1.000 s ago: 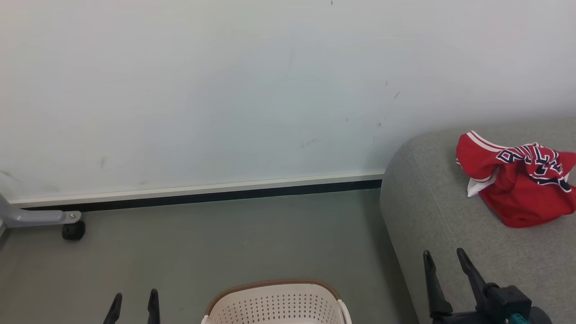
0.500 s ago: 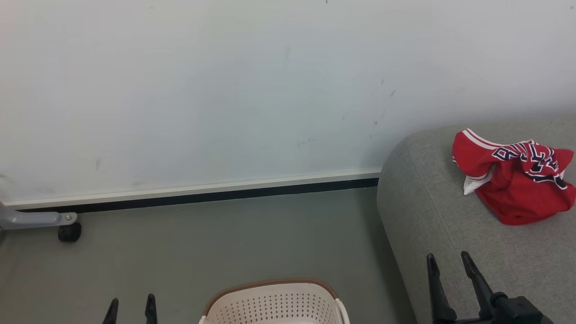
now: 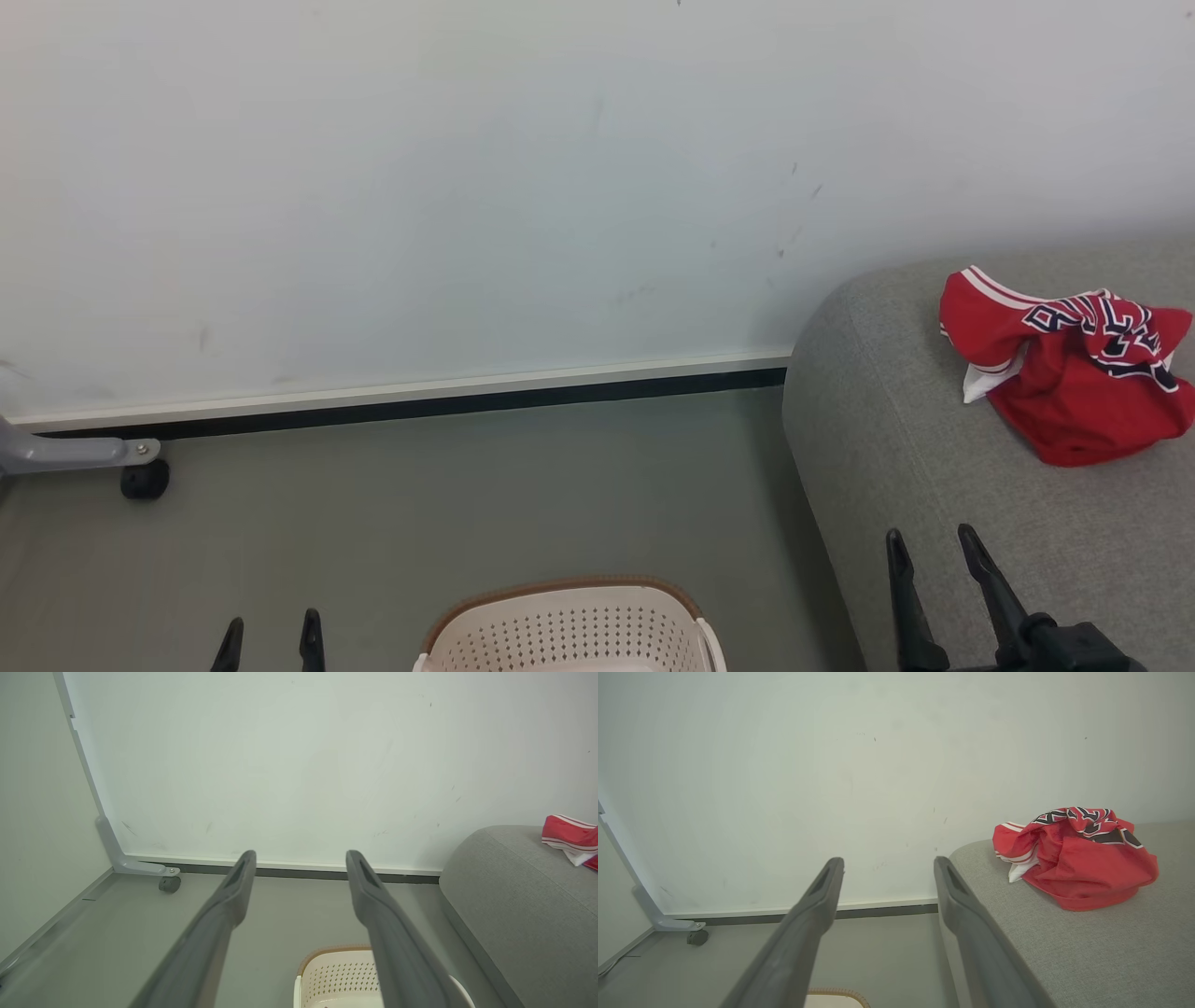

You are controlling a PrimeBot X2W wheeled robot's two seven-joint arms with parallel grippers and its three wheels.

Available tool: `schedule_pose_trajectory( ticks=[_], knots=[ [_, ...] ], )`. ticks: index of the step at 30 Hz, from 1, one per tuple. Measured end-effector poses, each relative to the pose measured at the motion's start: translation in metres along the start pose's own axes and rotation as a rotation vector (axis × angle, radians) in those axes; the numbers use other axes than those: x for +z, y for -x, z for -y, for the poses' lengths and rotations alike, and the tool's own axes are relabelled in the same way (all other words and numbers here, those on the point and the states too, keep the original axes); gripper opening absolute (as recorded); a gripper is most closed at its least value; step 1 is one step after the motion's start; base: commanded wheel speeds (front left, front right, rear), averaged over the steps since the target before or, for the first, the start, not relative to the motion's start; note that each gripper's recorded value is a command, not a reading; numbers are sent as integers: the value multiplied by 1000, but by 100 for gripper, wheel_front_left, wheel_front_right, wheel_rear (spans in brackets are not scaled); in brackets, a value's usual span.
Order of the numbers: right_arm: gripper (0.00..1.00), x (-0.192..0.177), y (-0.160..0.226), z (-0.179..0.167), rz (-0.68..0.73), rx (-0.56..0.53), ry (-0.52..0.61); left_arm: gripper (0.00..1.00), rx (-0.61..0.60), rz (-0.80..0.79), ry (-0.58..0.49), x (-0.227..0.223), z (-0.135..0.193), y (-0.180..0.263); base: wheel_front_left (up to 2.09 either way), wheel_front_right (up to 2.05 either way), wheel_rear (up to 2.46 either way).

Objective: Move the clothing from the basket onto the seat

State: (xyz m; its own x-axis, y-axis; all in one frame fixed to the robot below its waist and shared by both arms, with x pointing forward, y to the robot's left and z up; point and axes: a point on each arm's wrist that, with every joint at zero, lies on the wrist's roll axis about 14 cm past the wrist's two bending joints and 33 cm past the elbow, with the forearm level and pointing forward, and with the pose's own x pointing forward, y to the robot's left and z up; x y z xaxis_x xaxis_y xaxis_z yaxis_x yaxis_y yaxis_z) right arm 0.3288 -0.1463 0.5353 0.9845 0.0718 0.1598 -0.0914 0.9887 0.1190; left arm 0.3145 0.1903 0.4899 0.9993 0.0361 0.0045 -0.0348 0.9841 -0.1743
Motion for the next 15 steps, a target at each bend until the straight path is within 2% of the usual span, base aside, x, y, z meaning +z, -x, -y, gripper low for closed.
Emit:
schedule_pose_trajectory(
  ticks=[15],
  knots=[
    [100, -1, -1, 6, -4, -15, 9, 100, 1, -25, -22, -7, 0, 1, 0, 0, 0]
  ],
)
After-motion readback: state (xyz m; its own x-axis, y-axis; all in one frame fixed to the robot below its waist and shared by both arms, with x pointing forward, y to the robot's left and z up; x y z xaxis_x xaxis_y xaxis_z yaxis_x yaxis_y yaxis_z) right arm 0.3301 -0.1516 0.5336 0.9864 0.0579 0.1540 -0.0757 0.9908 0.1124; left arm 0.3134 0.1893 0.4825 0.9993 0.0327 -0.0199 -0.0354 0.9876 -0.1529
